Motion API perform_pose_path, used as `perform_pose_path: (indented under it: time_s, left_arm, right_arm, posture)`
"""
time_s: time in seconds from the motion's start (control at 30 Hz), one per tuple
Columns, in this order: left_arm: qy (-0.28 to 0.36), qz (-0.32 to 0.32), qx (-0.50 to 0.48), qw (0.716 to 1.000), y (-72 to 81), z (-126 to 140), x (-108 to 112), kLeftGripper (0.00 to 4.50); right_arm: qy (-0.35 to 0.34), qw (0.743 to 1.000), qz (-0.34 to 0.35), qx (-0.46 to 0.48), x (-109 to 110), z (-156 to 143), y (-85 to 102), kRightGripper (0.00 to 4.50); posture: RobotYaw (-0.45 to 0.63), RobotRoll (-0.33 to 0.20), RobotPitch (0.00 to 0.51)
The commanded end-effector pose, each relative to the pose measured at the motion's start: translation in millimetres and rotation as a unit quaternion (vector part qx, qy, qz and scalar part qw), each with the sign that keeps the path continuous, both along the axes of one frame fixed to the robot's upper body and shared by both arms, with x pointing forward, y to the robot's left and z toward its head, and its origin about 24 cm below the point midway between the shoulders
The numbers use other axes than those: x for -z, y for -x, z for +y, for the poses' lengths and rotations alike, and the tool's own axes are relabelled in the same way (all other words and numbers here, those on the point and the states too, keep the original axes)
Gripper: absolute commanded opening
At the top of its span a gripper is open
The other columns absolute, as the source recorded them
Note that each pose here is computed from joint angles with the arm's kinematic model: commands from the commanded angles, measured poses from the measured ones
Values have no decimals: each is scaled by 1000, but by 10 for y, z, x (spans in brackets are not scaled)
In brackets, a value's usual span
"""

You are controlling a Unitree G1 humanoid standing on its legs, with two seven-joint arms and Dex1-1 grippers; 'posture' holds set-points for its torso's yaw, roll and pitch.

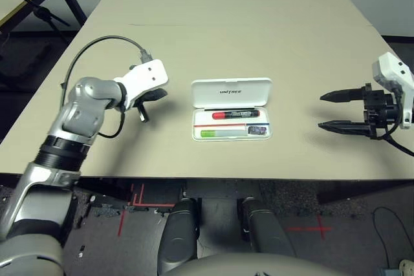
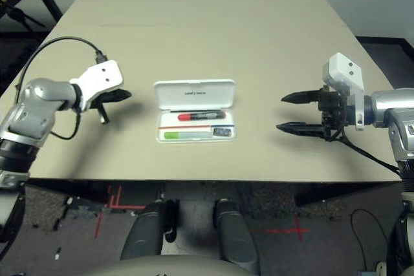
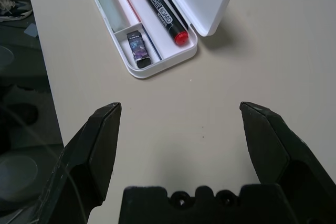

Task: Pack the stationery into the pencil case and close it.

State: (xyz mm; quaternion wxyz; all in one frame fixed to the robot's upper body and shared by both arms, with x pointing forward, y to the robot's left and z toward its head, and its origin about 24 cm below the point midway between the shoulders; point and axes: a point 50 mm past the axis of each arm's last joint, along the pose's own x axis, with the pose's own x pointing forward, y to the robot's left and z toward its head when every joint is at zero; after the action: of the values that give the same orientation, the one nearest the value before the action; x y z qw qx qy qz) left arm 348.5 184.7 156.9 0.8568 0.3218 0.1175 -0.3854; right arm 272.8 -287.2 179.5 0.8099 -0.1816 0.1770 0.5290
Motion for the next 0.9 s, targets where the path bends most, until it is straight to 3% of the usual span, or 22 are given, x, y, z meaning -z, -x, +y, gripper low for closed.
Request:
perform_pose_path:
  time_s: [0.03,0.33,0.63,0.9]
  left_arm:
    - [36,-4,-2,999,-67,-49,23,15]
    - [95,14,35,995,-64,-310,95,15]
    - [127,60,130,982,181,-526,113,15]
    - [98,115,195,969,424,-631,273,15]
  right_arm:
    - [10,1000,-1,-3,0,7,-8,4500]
    - [16,1000,-2,-2,-4,-7,2,4500]
    - [22,1000,4,-2,23,-18,11,4500]
    - [28,1000,9,-4,71,-9,-2,4500]
  posture:
    - [-30,0,100]
    - [-35,0,105]
    - [-31,0,116]
    - [-28,0,120]
